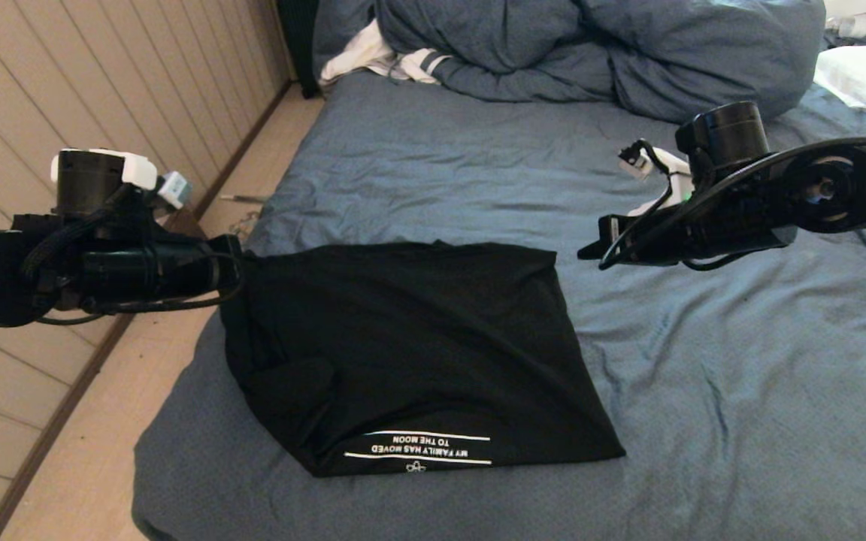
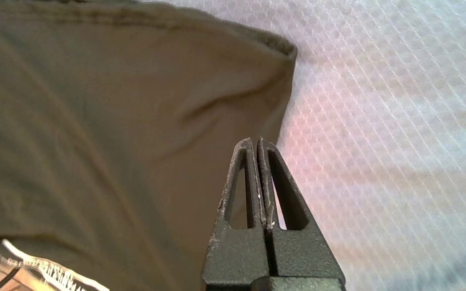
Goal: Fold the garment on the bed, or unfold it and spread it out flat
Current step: Unford the black T-shirt
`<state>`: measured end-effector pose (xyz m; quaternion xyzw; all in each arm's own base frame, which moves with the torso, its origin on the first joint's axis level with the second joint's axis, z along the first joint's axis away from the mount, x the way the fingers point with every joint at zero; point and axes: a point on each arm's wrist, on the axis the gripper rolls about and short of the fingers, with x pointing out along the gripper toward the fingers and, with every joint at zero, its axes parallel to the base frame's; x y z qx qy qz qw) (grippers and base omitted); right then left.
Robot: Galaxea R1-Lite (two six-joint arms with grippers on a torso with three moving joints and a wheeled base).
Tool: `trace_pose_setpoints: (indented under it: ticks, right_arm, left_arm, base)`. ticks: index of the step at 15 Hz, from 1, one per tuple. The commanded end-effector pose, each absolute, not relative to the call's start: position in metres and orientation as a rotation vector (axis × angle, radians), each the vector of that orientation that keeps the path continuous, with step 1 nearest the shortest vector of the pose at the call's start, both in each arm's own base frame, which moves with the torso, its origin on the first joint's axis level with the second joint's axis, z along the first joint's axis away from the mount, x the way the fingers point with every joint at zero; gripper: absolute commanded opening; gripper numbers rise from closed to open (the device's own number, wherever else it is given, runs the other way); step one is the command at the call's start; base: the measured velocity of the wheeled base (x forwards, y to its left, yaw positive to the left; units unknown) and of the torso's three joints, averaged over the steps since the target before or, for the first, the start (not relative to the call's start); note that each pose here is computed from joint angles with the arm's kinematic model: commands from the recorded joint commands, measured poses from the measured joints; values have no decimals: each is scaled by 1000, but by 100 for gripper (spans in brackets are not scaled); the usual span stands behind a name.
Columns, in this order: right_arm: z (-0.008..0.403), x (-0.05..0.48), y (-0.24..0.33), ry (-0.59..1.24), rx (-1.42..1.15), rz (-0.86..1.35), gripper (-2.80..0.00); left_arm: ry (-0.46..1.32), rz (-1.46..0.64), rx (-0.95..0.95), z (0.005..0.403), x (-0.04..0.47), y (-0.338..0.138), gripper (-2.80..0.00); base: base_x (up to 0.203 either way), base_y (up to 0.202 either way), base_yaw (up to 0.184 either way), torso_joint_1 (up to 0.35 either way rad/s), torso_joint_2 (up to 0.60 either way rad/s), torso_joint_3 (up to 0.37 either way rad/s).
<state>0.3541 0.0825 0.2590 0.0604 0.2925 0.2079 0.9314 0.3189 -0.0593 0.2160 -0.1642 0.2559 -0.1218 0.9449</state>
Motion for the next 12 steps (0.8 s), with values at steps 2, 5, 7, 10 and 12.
trace_pose_setpoints:
  ticks: [2,5,7,10,12]
  right_arm:
    - [254,377,87,597,149,418,-280]
    - [259,397,93,571,198,406,-280]
    - [251,402,98,626,197,401,-280]
    - [246,406,100,632,187,373,-280]
    - [236,413,99,647,169,351,0]
  left_arm:
    - [563,-262,-343,207,323,-59,-280]
    - [620,-289,-349,185,346,-63,-280]
    - [626,-296,-348,175,359,-65,-280]
    - [597,-298,-308,170,371,-64,-280]
    - [589,-256,-293,168,374,-64,0]
  base:
    - [0,0,0,0,0,0]
    - [0,0,0,0,0,0]
    - [0,0,0,0,0,0]
    - [0,0,0,0,0,0]
    - [0,0,0,0,0,0]
